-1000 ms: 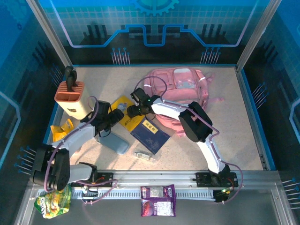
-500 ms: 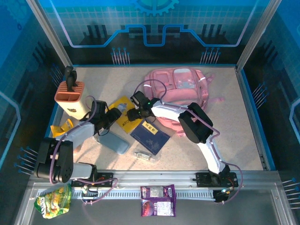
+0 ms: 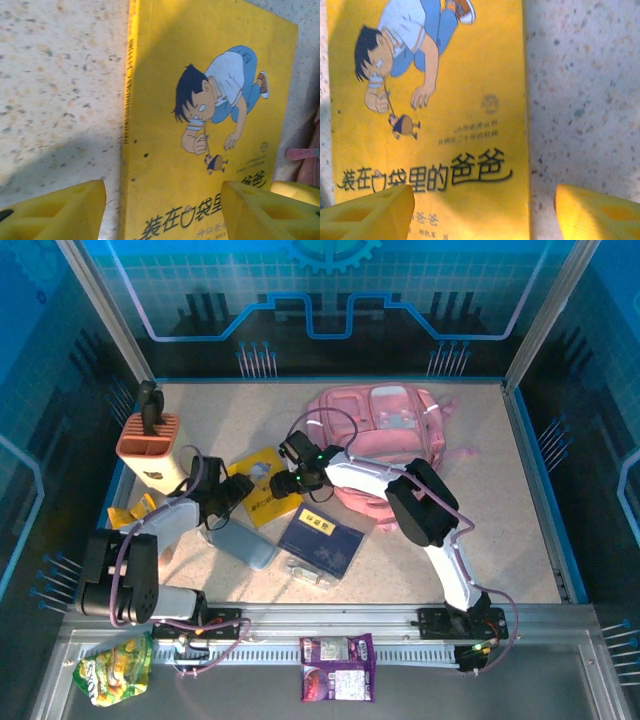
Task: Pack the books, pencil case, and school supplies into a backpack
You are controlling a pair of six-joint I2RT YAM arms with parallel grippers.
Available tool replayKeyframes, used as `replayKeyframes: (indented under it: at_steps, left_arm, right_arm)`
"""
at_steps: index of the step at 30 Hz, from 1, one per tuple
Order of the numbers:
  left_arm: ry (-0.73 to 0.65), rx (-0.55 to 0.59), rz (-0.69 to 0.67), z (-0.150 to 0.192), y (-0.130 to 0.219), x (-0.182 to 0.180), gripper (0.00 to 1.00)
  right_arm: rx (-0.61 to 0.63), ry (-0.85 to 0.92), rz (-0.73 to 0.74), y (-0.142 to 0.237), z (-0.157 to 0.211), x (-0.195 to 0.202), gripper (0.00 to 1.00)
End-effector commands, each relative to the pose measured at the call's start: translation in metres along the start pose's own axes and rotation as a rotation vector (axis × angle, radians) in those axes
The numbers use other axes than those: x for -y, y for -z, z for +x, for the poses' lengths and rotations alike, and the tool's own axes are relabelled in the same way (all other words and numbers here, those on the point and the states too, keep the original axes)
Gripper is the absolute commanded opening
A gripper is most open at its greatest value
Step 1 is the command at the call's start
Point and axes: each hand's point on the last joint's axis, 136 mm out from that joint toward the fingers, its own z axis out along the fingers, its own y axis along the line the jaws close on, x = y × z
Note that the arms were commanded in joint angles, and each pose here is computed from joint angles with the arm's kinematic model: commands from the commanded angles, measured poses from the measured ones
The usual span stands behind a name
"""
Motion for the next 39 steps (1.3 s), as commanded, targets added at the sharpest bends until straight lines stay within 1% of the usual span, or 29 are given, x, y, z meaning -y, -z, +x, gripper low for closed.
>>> replayKeyframes:
  at_steps: [1, 4, 7, 12, 15, 16, 19, 23, 26, 35, 37, 39]
  left_arm:
    - [-0.048, 0.027, -0.074, -0.009, 0.01, -0.009, 0.63]
    - [-0.063, -0.006, -0.051, -0.005, 0.004, -0.005, 0.64]
    - [-0.082, -0.054, -0.061, -0.004, -0.004, -0.001, 0.64]
    - [-0.079, -0.091, -0.009, -0.001, -0.016, 0.009, 0.64]
    - [-0.095, -0.118, 0.048, 0.003, -0.021, 0.019, 0.64]
    - [-0.102, -0.129, 0.046, 0.004, -0.023, 0.018, 0.63]
    - [-0.11, -0.133, 0.024, 0.005, -0.024, 0.014, 0.62]
    - [-0.109, -0.144, 0.042, 0.009, -0.025, 0.014, 0.59]
    - [-0.12, -0.145, 0.055, 0.009, -0.025, 0.016, 0.58]
    - [-0.136, -0.171, 0.073, 0.014, -0.029, 0.017, 0.55]
    - [-0.134, -0.179, 0.068, 0.016, -0.031, 0.016, 0.54]
    - [-0.133, -0.182, 0.071, 0.017, -0.031, 0.015, 0.54]
  right_arm:
    - [-0.058, -0.013, -0.05, -0.008, 0.006, -0.006, 0.75]
    - [-0.084, -0.021, -0.061, -0.013, 0.011, -0.008, 0.75]
    - [-0.096, -0.026, -0.06, -0.017, 0.013, -0.007, 0.75]
    - [-0.111, -0.027, -0.068, -0.021, 0.014, -0.009, 0.75]
    - [-0.115, -0.023, -0.099, -0.02, 0.013, -0.017, 0.75]
    - [-0.117, -0.015, -0.107, -0.019, 0.013, -0.021, 0.75]
    - [-0.099, 0.0, -0.121, -0.011, 0.006, -0.028, 0.75]
    - [-0.066, 0.007, -0.159, 0.0, -0.005, -0.038, 0.75]
    - [-0.071, -0.002, -0.204, 0.006, -0.009, -0.045, 0.75]
    - [-0.048, -0.018, -0.246, 0.026, -0.016, -0.049, 0.74]
    - [-0.05, -0.025, -0.274, 0.029, -0.018, -0.053, 0.74]
    - [-0.06, -0.03, -0.332, 0.034, -0.018, -0.062, 0.73]
